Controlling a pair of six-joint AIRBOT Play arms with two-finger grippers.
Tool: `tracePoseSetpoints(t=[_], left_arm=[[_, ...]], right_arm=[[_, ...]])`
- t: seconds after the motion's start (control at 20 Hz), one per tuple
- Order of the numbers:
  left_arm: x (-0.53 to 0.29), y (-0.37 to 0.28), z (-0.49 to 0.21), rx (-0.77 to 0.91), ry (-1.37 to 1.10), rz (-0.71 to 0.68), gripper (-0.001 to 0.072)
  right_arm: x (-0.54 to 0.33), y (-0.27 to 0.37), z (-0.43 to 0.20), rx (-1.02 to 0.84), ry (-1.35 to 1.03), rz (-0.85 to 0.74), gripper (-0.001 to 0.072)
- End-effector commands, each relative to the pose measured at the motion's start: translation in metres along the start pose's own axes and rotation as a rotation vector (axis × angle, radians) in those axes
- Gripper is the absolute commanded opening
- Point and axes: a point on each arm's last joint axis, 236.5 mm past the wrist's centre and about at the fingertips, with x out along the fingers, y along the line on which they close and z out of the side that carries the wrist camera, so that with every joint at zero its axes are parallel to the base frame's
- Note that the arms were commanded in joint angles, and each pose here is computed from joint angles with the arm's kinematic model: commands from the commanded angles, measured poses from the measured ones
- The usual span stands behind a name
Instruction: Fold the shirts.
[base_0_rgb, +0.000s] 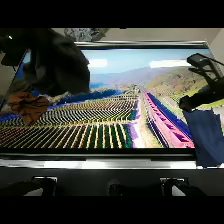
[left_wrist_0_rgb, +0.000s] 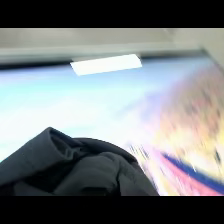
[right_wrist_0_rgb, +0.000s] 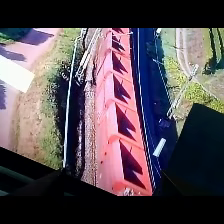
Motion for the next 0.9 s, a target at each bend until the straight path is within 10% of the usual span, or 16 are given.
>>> tracePoseSetpoints(t=[0.0, 0.4, 0.45, 0.5, 0.55, 0.85], left_arm=[[0.012, -0.077, -0.08, 0.115, 0.255, -0.147, 0.0025], [0.102, -0.129, -0.36, 0.192, 0.83, -0.252, 0.0029], [0.106, -0.124, -0.369, 0.186, 0.864, -0.242, 0.0181], [0.107, -0.119, -0.367, 0.178, 0.878, -0.235, 0.058], [0.106, -0.107, -0.355, 0.18, 0.874, -0.206, 0.0709], [0.05, 0.003, -0.272, 0.085, 0.826, 0.005, 0.0708]], right_arm=[[-0.045, 0.017, -0.022, -0.011, -0.031, -0.027, 0.068], [-0.039, 0.022, -0.02, 0.004, -0.042, -0.009, 0.0678], [-0.032, 0.025, -0.019, 0.005, -0.04, 0.012, 0.0678], [-0.022, 0.029, -0.02, 0.007, -0.028, 0.037, 0.0679], [-0.013, 0.031, -0.021, 0.01, -0.017, 0.058, 0.068], [0.071, 0.076, -0.042, 0.019, 0.103, 0.313, 0.0701]])
